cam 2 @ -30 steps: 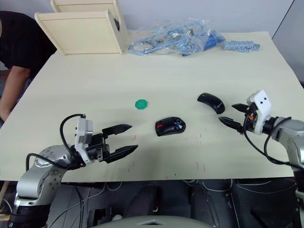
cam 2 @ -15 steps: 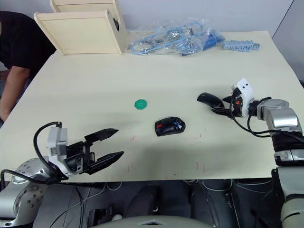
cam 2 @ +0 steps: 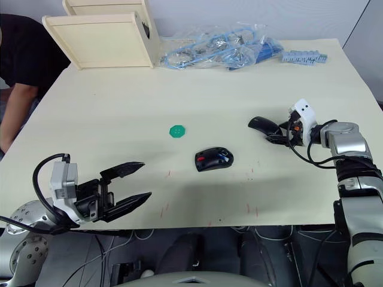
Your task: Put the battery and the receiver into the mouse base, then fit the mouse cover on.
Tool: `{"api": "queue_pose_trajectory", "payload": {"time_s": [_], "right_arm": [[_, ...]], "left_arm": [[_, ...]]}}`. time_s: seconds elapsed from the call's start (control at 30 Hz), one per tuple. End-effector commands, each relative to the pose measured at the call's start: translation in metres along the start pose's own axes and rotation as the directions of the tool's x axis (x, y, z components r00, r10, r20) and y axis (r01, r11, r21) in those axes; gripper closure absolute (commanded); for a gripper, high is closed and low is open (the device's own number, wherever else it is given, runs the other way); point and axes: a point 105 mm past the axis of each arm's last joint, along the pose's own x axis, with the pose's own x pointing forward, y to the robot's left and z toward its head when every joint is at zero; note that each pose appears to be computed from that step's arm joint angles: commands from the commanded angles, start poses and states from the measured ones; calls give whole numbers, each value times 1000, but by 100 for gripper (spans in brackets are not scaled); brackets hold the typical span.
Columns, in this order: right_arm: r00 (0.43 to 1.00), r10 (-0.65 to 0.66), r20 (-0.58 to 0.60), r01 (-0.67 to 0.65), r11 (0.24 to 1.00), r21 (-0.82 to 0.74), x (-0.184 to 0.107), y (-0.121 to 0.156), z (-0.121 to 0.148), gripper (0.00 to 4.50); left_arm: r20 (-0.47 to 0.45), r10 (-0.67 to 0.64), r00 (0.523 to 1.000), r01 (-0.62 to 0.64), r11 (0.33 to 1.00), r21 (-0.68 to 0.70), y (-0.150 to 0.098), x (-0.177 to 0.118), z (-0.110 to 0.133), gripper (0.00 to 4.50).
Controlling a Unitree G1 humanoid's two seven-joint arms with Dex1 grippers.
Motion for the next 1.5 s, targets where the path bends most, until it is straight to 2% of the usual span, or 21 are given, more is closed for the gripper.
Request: {"api": "queue_pose_trajectory", "payload": {"time_s": [0.03, 1.5], "right_arm": [[999, 0, 46, 2, 999, -39, -4, -1, 17, 0], [998, -44, 43, 47, 997, -67, -2, -3, 7, 0]], "left_arm": [[13, -31, 999, 30, 998, 47, -7, 6, 10, 6], [12, -32, 999, 31, 998, 50, -4, 11, 9, 6]]}}
